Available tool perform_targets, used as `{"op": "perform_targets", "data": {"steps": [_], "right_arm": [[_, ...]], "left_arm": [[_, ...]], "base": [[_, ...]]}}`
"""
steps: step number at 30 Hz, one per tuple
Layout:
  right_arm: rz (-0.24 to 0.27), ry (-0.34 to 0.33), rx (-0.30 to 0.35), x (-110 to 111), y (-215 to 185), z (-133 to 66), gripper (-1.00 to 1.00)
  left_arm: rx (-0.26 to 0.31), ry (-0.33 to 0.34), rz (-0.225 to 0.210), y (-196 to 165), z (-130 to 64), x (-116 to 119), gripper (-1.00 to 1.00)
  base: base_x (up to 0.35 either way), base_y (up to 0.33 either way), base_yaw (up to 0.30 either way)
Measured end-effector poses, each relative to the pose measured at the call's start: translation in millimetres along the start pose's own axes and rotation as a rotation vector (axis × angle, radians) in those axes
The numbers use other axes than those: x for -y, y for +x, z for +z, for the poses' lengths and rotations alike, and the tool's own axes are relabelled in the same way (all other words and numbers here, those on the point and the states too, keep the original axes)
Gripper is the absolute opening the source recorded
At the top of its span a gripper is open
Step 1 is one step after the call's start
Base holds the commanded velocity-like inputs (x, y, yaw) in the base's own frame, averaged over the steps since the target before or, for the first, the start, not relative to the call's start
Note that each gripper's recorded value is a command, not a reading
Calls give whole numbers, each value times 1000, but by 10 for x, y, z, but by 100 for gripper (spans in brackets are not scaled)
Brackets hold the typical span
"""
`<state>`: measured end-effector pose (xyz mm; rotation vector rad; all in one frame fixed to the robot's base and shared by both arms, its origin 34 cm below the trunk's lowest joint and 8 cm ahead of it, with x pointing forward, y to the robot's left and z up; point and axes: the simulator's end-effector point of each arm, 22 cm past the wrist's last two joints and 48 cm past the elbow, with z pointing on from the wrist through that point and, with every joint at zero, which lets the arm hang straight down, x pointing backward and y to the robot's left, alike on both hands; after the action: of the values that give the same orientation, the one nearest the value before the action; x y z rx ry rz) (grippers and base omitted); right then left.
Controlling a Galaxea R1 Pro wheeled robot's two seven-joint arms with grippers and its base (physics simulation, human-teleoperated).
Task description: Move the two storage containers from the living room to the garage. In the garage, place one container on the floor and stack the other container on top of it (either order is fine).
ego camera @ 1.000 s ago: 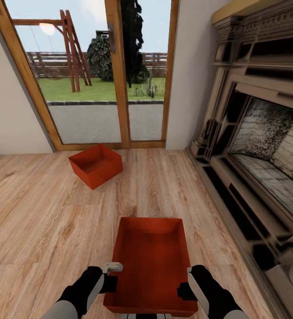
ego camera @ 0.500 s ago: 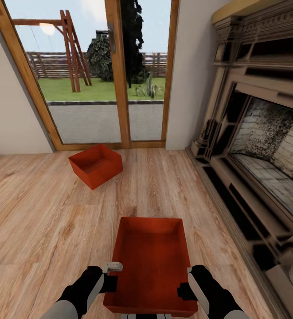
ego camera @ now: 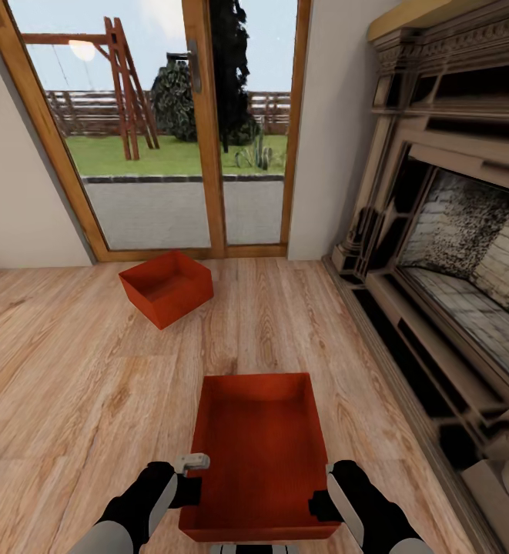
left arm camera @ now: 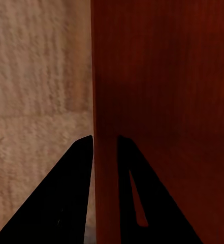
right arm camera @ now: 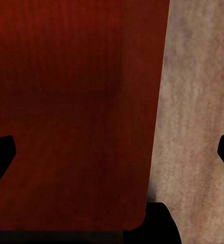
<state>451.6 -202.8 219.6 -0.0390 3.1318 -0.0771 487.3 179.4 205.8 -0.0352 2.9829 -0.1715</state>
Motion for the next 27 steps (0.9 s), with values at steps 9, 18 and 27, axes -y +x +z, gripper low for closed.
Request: {"op": "perform_targets", "data": {"steps": [9, 18, 27], "right_arm": [[0, 0, 0, 0, 2, 1, 100], [0, 0, 0, 0, 0, 0, 100], [2, 1, -1, 11, 2, 2, 100]], "left_arm": [[0, 0, 0, 0, 0, 0, -100], [-1, 0, 0, 0, 0, 0, -100], [0, 0, 0, 1, 0, 0, -100]], "base": [[0, 0, 0], [0, 0, 0], [0, 0, 0]]}}
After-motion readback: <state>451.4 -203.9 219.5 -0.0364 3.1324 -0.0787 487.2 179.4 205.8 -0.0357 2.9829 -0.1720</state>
